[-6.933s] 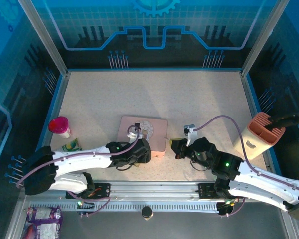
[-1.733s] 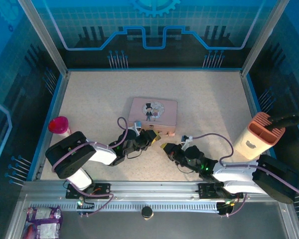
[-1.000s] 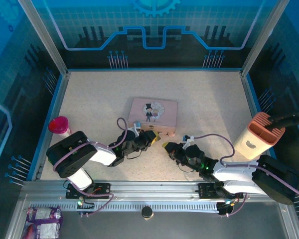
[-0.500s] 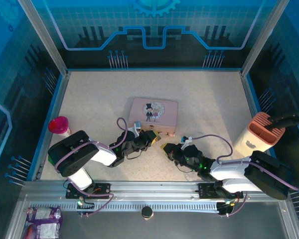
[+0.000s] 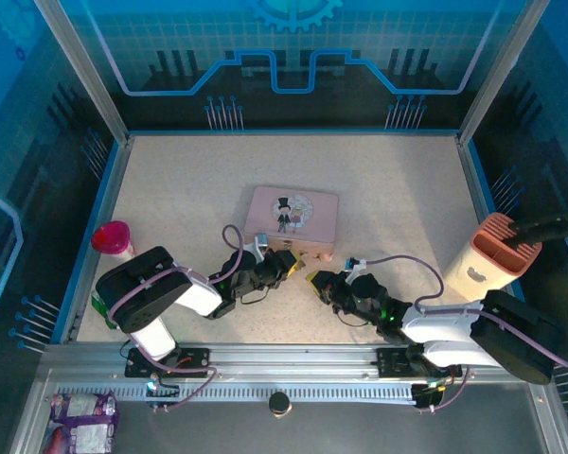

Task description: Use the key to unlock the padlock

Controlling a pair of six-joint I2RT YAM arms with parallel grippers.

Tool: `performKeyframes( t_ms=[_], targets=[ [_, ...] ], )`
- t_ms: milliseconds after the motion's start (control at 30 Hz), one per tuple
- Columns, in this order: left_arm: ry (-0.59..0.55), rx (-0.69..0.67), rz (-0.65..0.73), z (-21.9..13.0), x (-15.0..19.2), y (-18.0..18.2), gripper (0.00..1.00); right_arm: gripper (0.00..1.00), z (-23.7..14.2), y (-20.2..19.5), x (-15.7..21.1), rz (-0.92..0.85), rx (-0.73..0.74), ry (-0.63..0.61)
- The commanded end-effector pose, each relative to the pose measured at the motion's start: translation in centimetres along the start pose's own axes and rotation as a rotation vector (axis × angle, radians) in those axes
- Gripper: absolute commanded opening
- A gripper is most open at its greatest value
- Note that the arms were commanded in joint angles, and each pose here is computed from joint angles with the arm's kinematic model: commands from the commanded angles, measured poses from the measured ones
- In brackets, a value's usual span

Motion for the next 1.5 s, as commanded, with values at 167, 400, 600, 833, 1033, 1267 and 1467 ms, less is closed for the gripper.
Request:
performKeyframes(
  t_ms=[167, 400, 600, 833, 1033, 1267, 1467],
  targets=[
    [0.018, 0.229, 0.068, -0.8, 0.3, -5.4, 0.00, 0.00, -0.2, 0.2, -0.2, 0.024, 0.017, -0.007],
    [0.020, 0.236, 0.079, -0.9, 0.3, -5.6, 0.00, 0.00, -0.3, -0.2, -0.4, 0.059, 0.017, -0.013],
    [0.026, 0.243, 0.089, -0.8, 0.5, -5.8, 0.00, 0.00, -0.1, 0.3, 0.0, 0.055, 0.016, 0.001],
    [0.031, 0.260, 0.099, -0.9, 0.7, -6.2, 0.00, 0.00, 0.1, 0.1, 0.0, 0.066, 0.016, 0.005],
    [0.041, 0.254, 0.098, -0.9, 1.1, -6.1, 0.00, 0.00, 0.1, 0.1, 0.0, 0.071, 0.010, 0.007],
    [0.044, 0.242, 0.091, -0.8, 1.3, -5.4, 0.00, 0.00, 0.0, 0.1, 0.0, 0.067, 0.013, 0.007],
    [0.042, 0.251, 0.094, -0.9, 1.4, -5.4, 0.00, 0.00, -0.3, 0.2, -0.3, 0.064, 0.008, -0.011]
  ],
)
Point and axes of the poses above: each hand's point on the last joint's axis, 136 mm out from that joint toward the fingers, its own z axis out along the fingers, its own y axis along the line the jaws close on, x = y × z, the point moved 3 cm from there along -z, back along the fingers, and after that the axes turned 13 degrees about z, right-handed, at the moved point
